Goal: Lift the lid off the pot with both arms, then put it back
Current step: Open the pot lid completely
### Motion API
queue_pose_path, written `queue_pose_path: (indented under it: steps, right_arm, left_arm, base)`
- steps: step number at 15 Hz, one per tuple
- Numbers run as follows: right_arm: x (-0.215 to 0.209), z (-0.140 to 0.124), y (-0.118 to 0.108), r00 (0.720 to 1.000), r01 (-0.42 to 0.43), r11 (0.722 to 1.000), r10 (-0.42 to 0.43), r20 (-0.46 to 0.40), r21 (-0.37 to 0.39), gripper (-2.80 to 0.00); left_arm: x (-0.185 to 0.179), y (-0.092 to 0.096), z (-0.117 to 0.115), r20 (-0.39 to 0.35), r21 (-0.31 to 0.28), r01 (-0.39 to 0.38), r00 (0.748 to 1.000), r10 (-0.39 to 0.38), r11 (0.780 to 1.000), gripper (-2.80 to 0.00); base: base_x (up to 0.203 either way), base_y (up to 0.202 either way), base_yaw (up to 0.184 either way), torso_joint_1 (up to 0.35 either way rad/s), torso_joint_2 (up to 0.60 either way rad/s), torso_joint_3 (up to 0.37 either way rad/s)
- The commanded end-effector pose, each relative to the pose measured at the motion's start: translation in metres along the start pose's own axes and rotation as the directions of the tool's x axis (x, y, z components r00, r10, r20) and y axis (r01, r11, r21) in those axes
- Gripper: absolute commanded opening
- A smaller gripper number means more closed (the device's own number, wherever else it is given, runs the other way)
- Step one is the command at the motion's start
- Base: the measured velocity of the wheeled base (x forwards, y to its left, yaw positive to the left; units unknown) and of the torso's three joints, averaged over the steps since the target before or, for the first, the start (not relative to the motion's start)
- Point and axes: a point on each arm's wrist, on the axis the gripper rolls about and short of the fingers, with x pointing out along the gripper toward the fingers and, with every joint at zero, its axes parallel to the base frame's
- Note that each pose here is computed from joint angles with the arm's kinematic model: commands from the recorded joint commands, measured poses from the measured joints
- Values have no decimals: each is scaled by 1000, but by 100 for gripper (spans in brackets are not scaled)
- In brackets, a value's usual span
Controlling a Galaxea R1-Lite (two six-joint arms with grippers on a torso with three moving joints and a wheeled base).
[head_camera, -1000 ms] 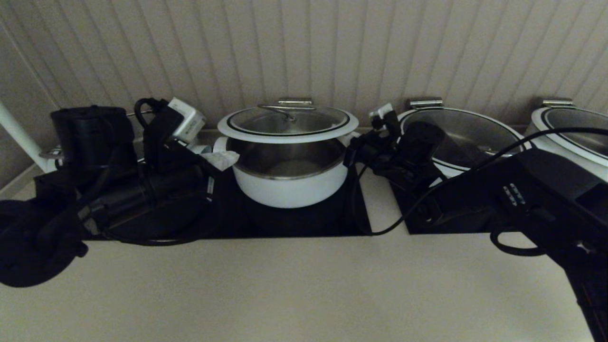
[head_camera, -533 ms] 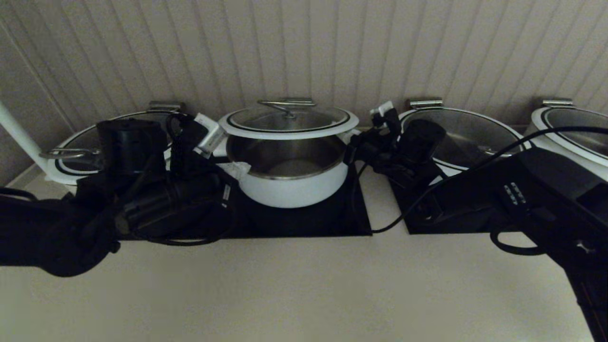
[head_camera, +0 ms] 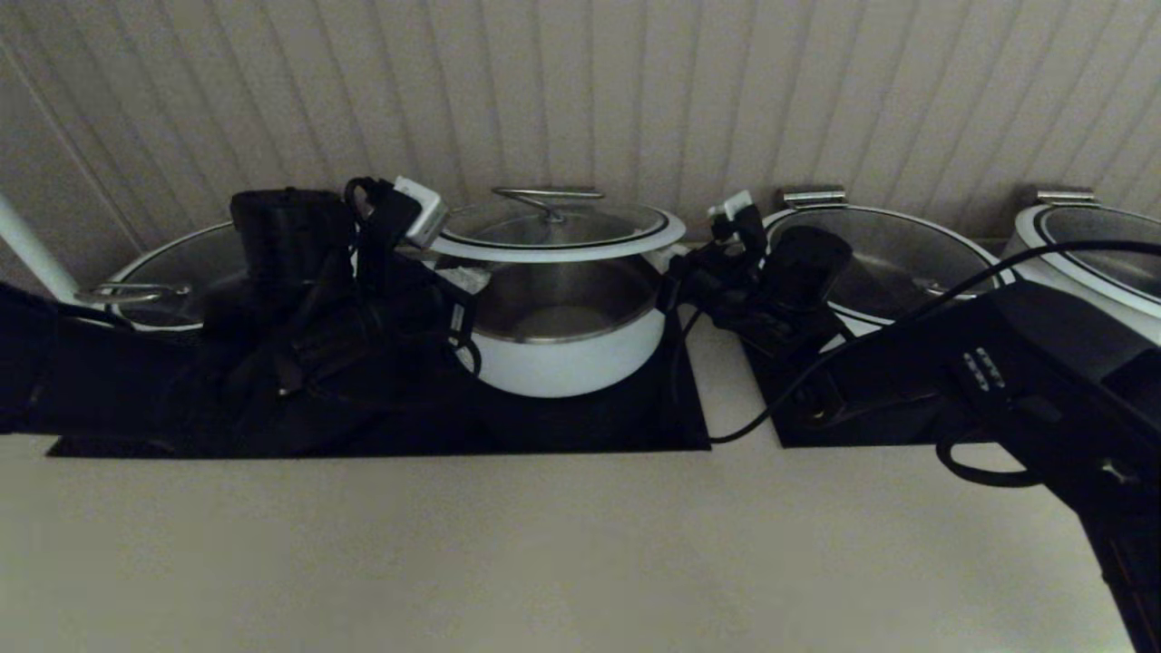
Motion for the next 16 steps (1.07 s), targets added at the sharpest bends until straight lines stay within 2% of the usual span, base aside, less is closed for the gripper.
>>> queue_pose_path:
  steps: [1,7,12,13,16]
  right_arm:
    - [-1,2,1,1000,-3,1000,3,5,-7,-280]
    - [-27,10,2,998,11,1000,-11,-66,7,-280]
    - [-86,24,-3,982,75,997,-72,-175,12,-280]
    - [-102,30,-2,977,90,996,-85,-196,15,-280]
    - [-158,70,10,967,139,990,-133,-217,10,-280]
  left_arm:
    - [9,2,0,6,1,-10,1000,10,1000,-280]
    - [14,4,4,23,2,-18,1000,18,1000,-280]
    - [13,4,5,26,2,-19,999,19,1000,-280]
    - [13,4,6,27,2,-19,999,19,1000,-280]
    - [13,4,6,28,2,-19,999,19,1000,-280]
  base:
    - [0,0,0,0,0,0]
    - [0,0,0,0,0,0]
    - [0,0,0,0,0,0]
    - [0,0,0,0,0,0]
    - [0,0,0,0,0,0]
